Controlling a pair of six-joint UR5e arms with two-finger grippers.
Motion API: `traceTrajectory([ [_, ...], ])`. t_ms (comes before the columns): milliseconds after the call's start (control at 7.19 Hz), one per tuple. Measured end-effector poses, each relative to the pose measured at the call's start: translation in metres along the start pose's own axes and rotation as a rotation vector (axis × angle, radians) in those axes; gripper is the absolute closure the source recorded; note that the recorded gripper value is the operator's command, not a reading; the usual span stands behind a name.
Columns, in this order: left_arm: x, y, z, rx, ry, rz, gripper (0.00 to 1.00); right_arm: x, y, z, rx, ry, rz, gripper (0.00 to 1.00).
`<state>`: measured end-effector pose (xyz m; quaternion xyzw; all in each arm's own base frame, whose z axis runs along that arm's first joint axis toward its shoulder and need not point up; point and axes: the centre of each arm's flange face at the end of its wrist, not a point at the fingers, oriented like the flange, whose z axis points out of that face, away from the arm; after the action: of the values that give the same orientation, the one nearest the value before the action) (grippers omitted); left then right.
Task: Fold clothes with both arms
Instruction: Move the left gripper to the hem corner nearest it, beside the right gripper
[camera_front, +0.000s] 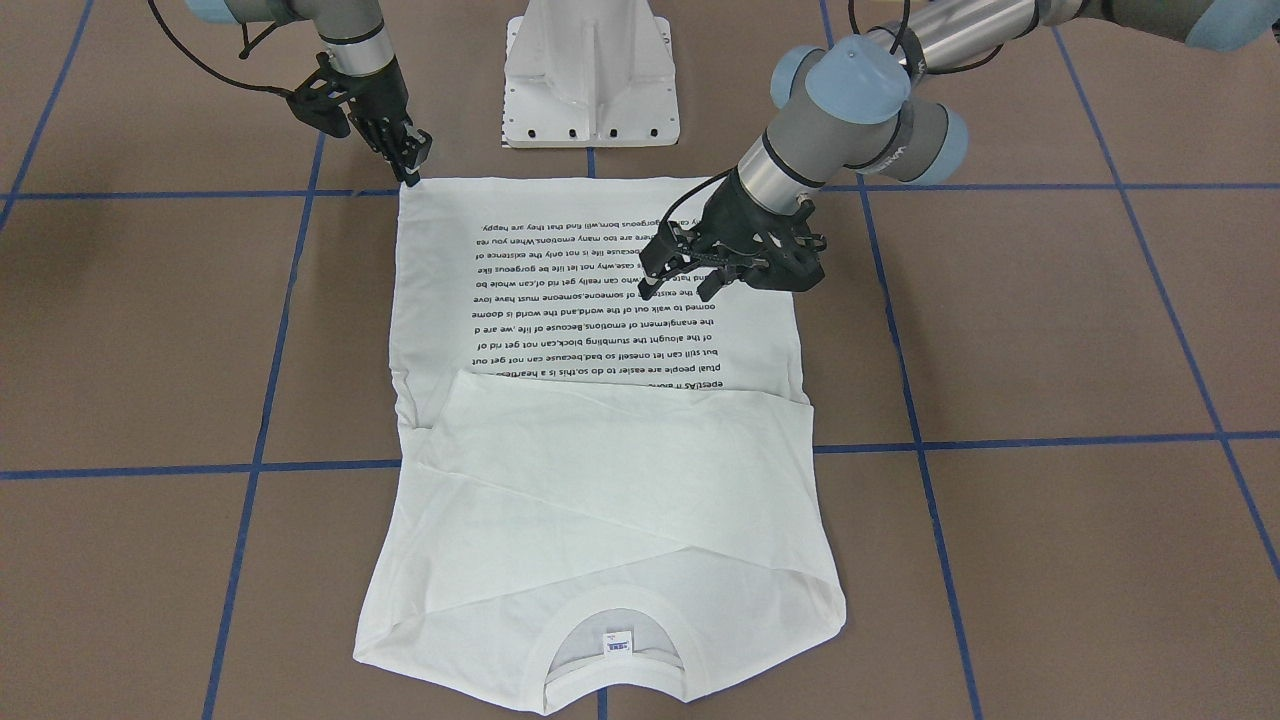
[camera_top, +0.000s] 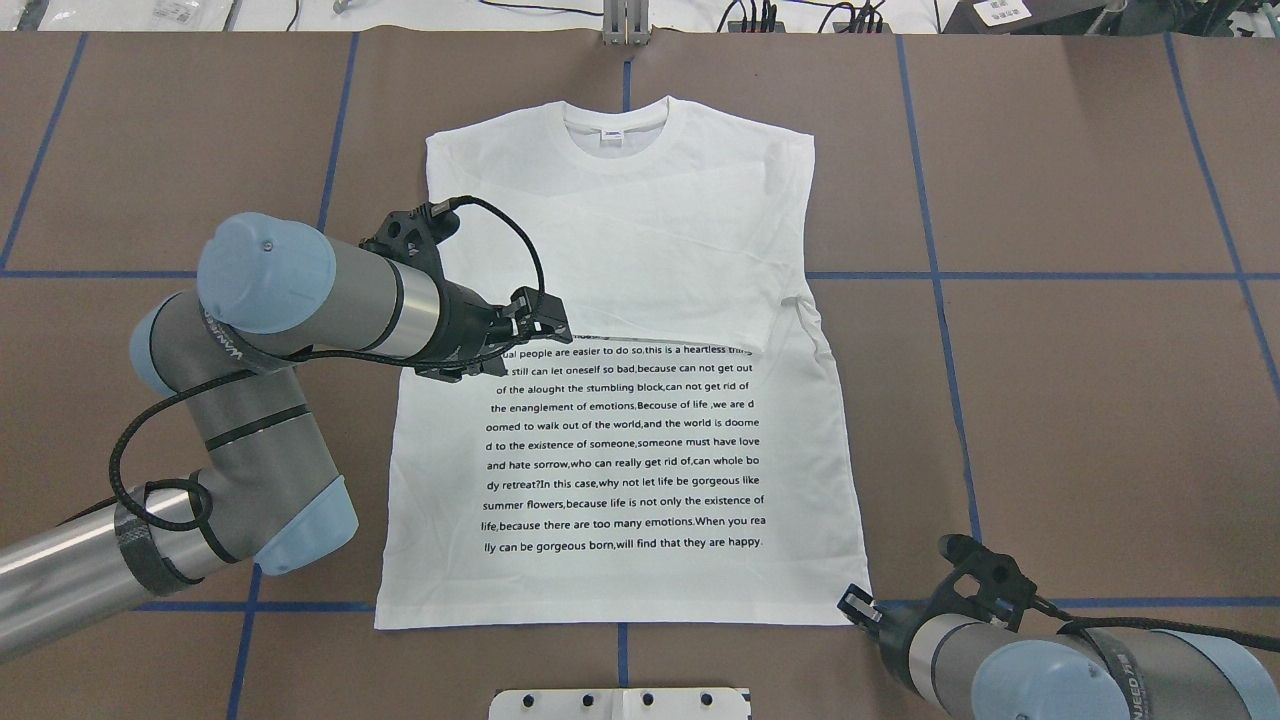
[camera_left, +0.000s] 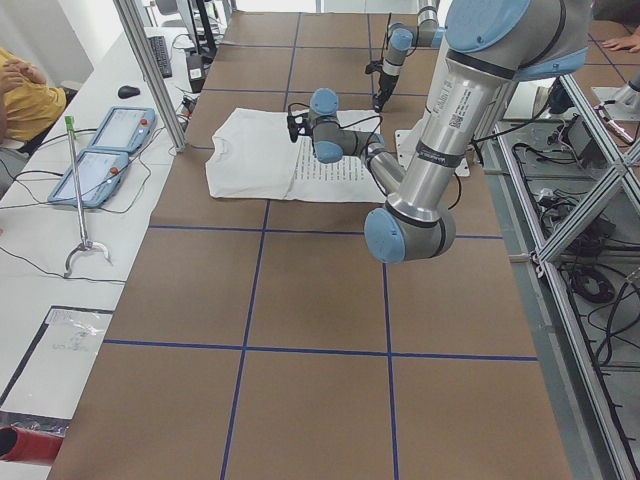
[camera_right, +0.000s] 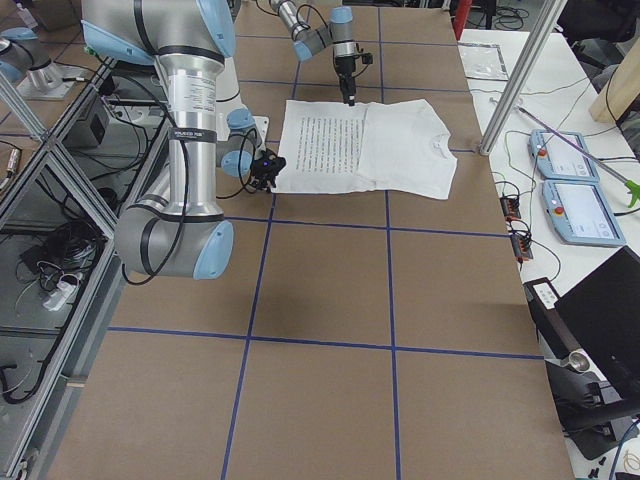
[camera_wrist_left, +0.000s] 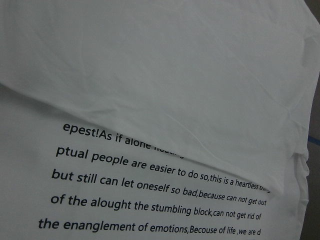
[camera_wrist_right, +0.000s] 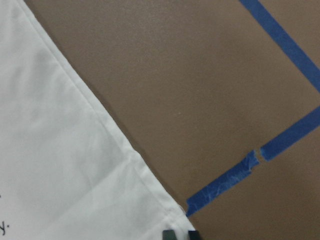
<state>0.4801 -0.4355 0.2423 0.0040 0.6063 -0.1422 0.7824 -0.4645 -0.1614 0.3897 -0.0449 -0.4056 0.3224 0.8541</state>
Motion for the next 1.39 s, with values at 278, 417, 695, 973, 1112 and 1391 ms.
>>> traceTrajectory([
  [278, -0.005, 0.002, -0.009, 0.001, 0.005, 0.002, 0.08, -0.002, 0.0, -0.004, -0.01, -0.004, 0.003, 1.0],
  [417, -0.007, 0.004, -0.013, 0.001, 0.007, 0.002, 0.08, -0.004, 0.001, -0.01, -0.021, -0.01, 0.006, 1.0],
  [695, -0.023, 0.004, -0.016, 0.006, -0.01, -0.007, 0.08, -0.008, 0.0, -0.021, -0.04, -0.021, 0.011, 1.0],
  [973, -0.072, 0.019, -0.017, 0.02, -0.073, -0.024, 0.08, -0.008, -0.001, -0.024, -0.041, -0.023, 0.014, 1.0],
  [1112, -0.098, 0.048, -0.02, 0.026, -0.118, -0.021, 0.08, -0.008, -0.002, -0.024, -0.039, -0.023, 0.015, 1.0],
  [1391, -0.14, 0.117, -0.022, 0.034, -0.236, -0.036, 0.09, -0.008, -0.003, -0.023, -0.038, -0.021, 0.015, 1.0],
])
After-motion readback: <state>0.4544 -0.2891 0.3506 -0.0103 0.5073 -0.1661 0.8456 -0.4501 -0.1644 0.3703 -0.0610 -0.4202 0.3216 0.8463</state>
